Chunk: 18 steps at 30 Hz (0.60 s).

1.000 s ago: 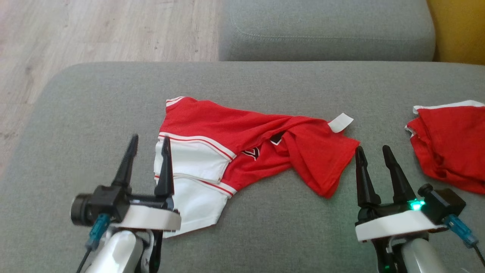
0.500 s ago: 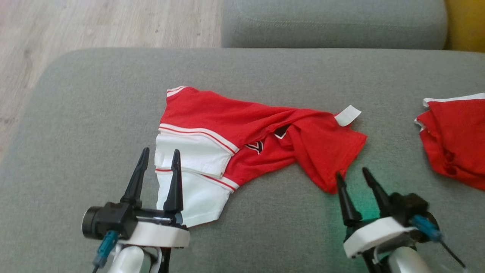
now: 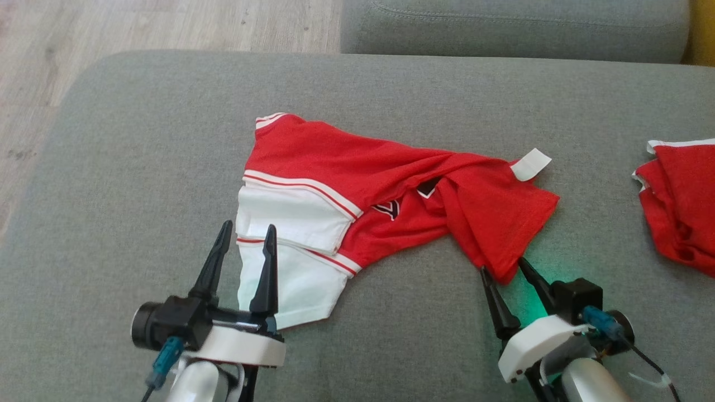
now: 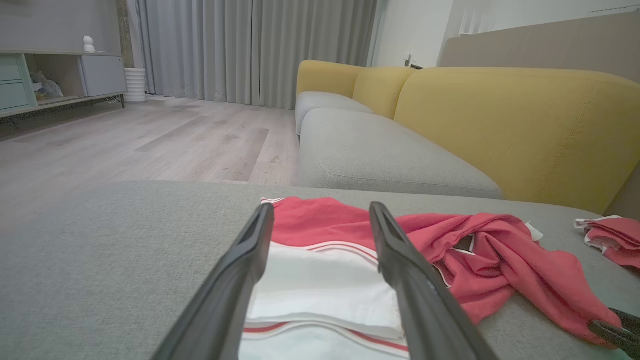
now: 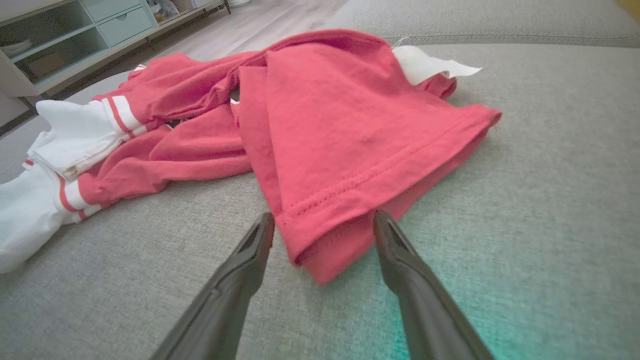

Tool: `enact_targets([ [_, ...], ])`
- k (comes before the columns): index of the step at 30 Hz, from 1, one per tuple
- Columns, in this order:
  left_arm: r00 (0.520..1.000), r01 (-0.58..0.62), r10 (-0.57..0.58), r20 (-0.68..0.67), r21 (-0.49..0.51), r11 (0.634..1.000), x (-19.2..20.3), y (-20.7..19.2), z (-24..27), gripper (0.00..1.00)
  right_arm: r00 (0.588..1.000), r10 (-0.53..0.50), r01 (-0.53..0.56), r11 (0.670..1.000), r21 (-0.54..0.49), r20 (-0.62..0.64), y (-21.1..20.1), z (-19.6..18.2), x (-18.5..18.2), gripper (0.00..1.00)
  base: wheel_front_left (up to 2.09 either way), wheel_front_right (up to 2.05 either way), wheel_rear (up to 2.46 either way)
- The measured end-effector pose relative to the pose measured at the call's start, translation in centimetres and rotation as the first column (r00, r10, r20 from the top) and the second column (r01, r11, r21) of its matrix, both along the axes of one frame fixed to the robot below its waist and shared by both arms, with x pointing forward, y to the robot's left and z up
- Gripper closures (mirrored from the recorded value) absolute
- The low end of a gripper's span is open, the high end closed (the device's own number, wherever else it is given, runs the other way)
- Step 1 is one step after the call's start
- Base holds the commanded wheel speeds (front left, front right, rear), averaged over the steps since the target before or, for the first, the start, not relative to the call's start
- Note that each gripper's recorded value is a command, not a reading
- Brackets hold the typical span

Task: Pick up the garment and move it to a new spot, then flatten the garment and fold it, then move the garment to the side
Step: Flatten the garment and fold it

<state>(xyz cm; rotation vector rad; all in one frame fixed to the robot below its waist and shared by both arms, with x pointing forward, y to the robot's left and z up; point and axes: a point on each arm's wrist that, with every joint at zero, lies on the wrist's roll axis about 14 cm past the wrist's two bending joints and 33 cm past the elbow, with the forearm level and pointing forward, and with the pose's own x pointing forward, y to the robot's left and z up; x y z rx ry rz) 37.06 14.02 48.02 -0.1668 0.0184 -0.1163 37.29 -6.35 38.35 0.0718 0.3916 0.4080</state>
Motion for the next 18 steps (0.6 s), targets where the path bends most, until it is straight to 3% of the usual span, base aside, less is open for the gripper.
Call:
enact_targets([
  [5, 1.0, 0.007, -0.007, 0.0, -0.007, 1.0, 0.4, -0.1, 0.0, 0.0, 1.0, 0.004, -0.004, 1.0, -0.006, -0.01, 0.1, -0.4, 0.5, 0.0, 0.0, 0.0, 0.0],
  [6, 1.0, 0.005, -0.005, 0.001, -0.003, 1.0, 0.5, 0.0, 0.0, 0.0, 1.0, 0.004, -0.004, 1.0, -0.006, -0.008, 0.1, -0.4, 0.7, 0.29, 0.0, 0.0, 0.0],
  [7, 1.0, 0.003, -0.003, 0.002, 0.0, 1.0, 0.6, 0.0, 0.0, 0.0, 1.0, 0.005, -0.005, 1.0, -0.005, -0.005, 0.2, -0.3, 1.0, 0.71, 0.0, 0.0, 0.0],
  [8, 1.0, 0.003, -0.003, 0.002, -0.001, 1.0, 0.7, 0.1, 0.0, 0.0, 1.0, 0.007, -0.007, 1.0, -0.005, -0.002, 0.3, -0.2, 1.2, 1.0, 0.0, 0.0, 0.0],
  [18, 1.0, 0.001, -0.001, 0.005, -0.001, 1.0, 0.5, 0.3, 0.1, 0.0, 0.998, -0.013, 0.011, 1.0, 0.024, 0.064, 0.2, 1.4, 2.0, 1.0, 0.0, 0.0, 0.0],
])
